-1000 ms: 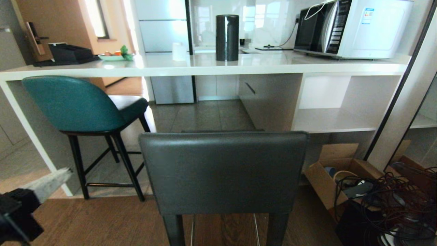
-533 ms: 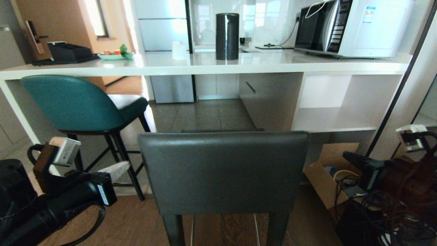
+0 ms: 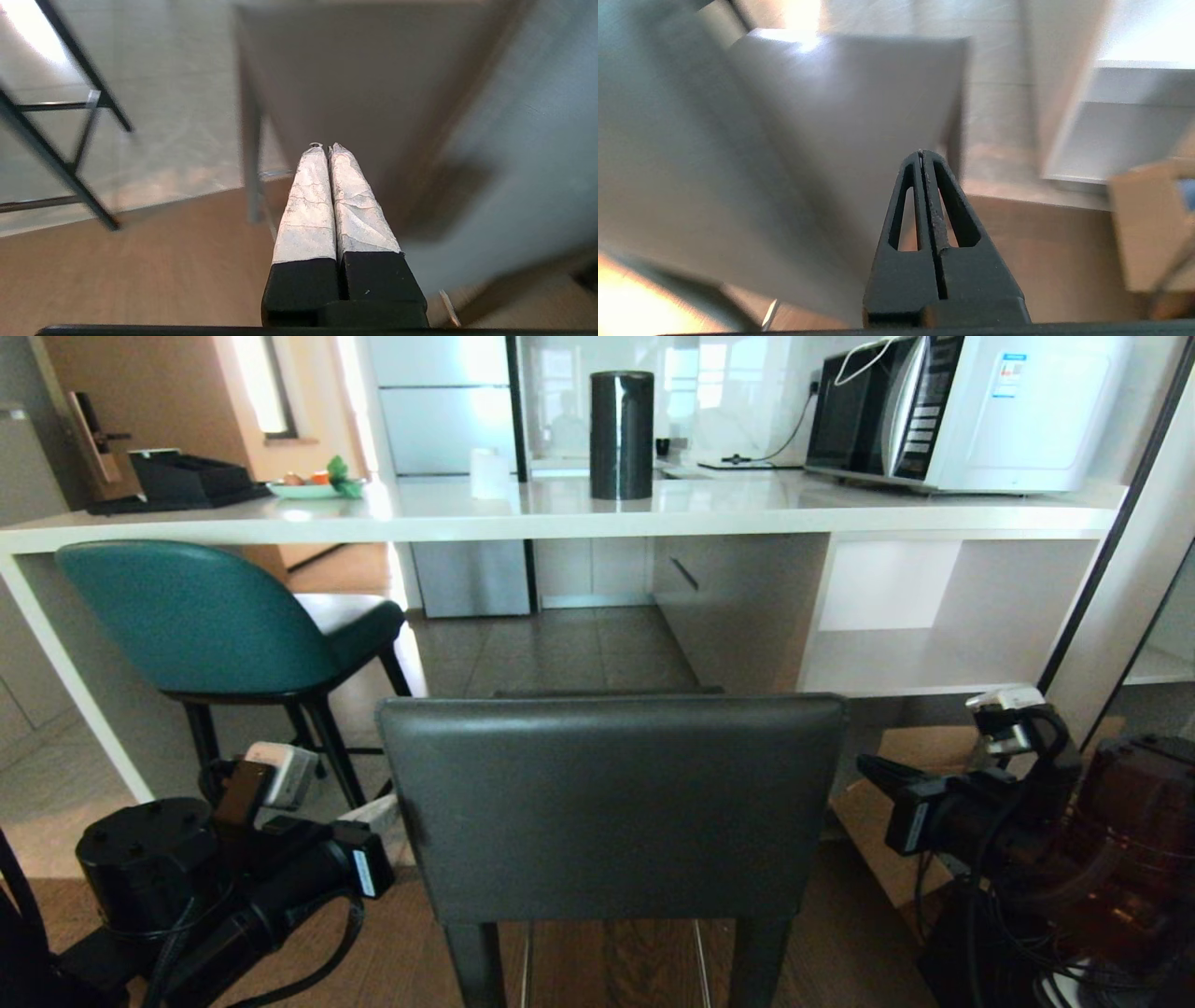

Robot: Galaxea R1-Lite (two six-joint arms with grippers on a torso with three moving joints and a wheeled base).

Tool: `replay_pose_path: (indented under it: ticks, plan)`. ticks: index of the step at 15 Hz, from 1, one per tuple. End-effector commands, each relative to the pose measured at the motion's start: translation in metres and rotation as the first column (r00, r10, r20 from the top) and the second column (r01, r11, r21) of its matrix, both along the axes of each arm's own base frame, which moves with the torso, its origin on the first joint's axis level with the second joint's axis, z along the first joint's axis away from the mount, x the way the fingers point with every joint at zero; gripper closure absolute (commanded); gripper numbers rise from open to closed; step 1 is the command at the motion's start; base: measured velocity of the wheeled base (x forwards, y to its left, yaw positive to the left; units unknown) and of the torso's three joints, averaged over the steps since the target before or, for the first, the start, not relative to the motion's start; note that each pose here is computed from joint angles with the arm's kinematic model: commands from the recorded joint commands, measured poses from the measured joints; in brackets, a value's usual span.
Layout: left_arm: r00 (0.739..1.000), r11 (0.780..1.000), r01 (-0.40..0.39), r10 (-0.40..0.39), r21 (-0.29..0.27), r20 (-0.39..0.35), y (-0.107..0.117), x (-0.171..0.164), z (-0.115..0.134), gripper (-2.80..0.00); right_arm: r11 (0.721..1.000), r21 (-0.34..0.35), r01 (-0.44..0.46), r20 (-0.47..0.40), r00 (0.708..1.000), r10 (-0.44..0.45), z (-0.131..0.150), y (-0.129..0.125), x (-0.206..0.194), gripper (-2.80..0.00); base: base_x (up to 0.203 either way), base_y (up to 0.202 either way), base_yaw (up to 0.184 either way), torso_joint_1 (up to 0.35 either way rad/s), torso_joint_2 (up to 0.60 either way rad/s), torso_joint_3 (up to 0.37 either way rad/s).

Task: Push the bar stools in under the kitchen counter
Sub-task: Push the gray chair back under the dining table

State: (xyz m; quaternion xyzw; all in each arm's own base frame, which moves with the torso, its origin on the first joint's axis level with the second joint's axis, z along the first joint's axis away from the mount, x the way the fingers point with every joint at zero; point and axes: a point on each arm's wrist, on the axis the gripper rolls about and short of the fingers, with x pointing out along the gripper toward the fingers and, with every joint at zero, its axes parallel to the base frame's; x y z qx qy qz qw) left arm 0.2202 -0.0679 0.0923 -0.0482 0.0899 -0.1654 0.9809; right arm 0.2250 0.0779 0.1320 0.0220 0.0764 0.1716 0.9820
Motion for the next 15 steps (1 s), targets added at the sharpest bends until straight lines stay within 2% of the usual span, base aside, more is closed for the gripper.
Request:
replay_pose_path:
  ticks: [1,4,8,11,13,15]
  plan:
    - [1.000,1.000,0.017,-0.017,0.000,-0.002,-0.007,0.006,-0.004,0.00,0.999,-0.013,-0.048,-0.027,0.999,0.047,-0.009,0.015,0.007,0.00,0.000,0.000,0.000,0.000,0.00,0.000]
    - [0.999,1.000,0.016,-0.016,-0.009,0.033,-0.010,0.017,0.001,0.00,0.998,-0.026,-0.051,-0.040,0.998,0.050,-0.015,0.021,0.018,0.00,0.000,0.000,0.000,0.000,0.00,0.000]
    - [1.000,1.000,0.006,-0.006,0.000,0.002,-0.011,0.028,-0.010,0.00,0.998,-0.031,-0.059,-0.053,0.997,0.058,-0.025,0.029,0.030,0.00,0.000,0.000,0.000,0.000,0.00,0.000]
    - [1.000,1.000,0.004,-0.004,0.008,-0.018,-0.011,0.030,-0.016,0.00,0.998,-0.026,-0.057,0.003,0.998,0.057,-0.020,0.038,0.042,0.00,0.000,0.000,0.000,0.000,0.00,0.000]
    - [0.999,1.000,-0.011,0.012,0.018,-0.034,-0.012,0.033,-0.021,0.00,0.998,-0.033,-0.053,0.009,0.999,0.053,-0.021,0.048,0.046,0.00,0.000,0.000,0.000,0.000,0.00,0.000]
    - [0.999,0.999,-0.035,0.035,0.027,-0.017,-0.014,0.037,-0.020,0.00,0.998,-0.040,-0.051,-0.001,0.999,0.051,-0.025,0.051,0.045,0.00,0.000,0.000,0.000,0.000,0.00,0.000]
